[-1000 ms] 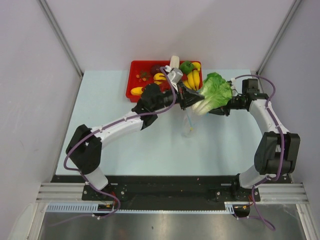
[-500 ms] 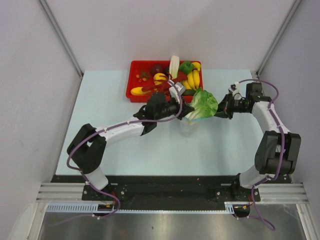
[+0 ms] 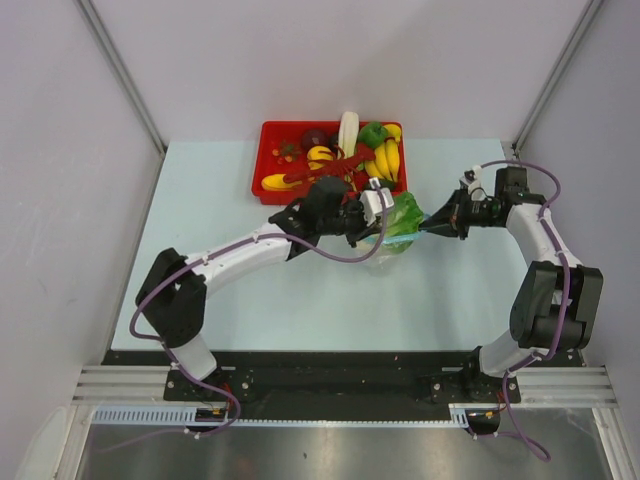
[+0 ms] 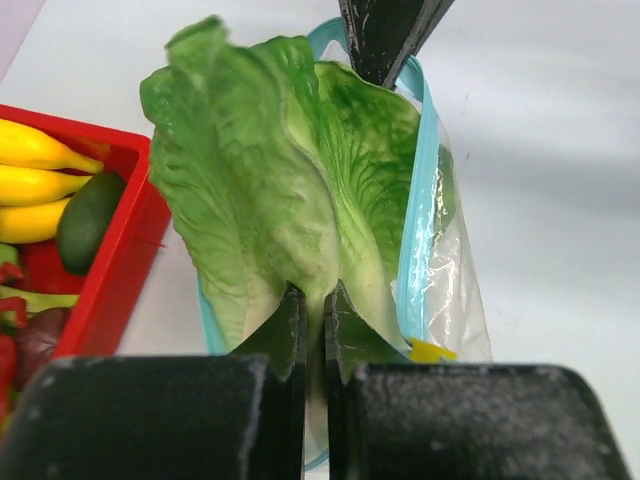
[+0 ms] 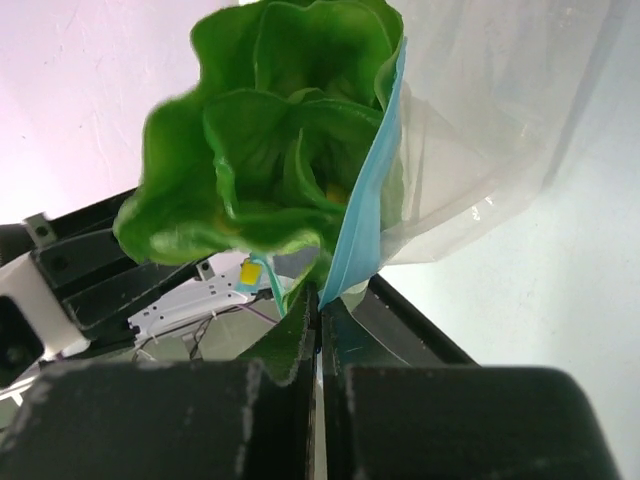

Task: Place the food in the zip-top bag and seal the zipper
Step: Place the fake vegetable in the zipper food storage bag.

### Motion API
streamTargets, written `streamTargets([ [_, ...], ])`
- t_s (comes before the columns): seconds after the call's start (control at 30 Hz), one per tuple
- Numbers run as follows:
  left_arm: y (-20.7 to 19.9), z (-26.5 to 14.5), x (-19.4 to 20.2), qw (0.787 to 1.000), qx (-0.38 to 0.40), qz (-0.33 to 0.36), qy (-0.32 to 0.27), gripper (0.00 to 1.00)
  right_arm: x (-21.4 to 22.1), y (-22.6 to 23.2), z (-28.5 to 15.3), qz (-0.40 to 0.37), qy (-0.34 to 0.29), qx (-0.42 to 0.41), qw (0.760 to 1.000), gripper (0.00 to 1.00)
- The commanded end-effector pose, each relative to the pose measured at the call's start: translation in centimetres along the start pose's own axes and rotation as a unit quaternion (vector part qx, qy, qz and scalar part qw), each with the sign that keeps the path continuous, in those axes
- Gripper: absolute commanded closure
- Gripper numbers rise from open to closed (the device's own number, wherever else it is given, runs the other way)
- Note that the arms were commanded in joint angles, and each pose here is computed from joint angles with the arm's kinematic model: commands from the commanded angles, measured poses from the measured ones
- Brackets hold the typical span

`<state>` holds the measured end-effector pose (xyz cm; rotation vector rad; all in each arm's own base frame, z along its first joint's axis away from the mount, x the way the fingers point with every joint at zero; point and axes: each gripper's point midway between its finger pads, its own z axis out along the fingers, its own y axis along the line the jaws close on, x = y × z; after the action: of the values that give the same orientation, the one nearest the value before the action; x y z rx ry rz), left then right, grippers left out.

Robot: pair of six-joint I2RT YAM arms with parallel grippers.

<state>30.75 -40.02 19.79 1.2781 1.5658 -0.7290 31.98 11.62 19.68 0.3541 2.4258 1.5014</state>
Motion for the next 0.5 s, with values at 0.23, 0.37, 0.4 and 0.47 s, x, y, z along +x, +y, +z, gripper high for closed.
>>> streamTargets([
  [0.23, -6.3, -1.1, 5.6, 0.968, 0.129, 0.163, 0.140, 1.00, 0.0, 1.9, -1.0, -0.064, -0.010, -0.028, 0.998, 1.00],
  [0.37, -6.7, -2.2, 7.8, 0.950, 0.146, 0.234, 0.143, 1.00, 0.1, 2.0, -1.0, -0.074, -0.011, -0.027, 0.997, 1.00],
  [0.4, -6.6, -1.9, 8.2, 0.946, 0.152, 0.244, 0.150, 1.00, 0.2, 2.3, -1.0, -0.080, -0.011, -0.029, 0.996, 1.00],
  [0.47, -6.6, -1.8, 8.9, 0.941, 0.168, 0.237, 0.176, 1.00, 0.6, 2.9, -0.9, -0.090, -0.007, -0.035, 0.995, 1.00],
])
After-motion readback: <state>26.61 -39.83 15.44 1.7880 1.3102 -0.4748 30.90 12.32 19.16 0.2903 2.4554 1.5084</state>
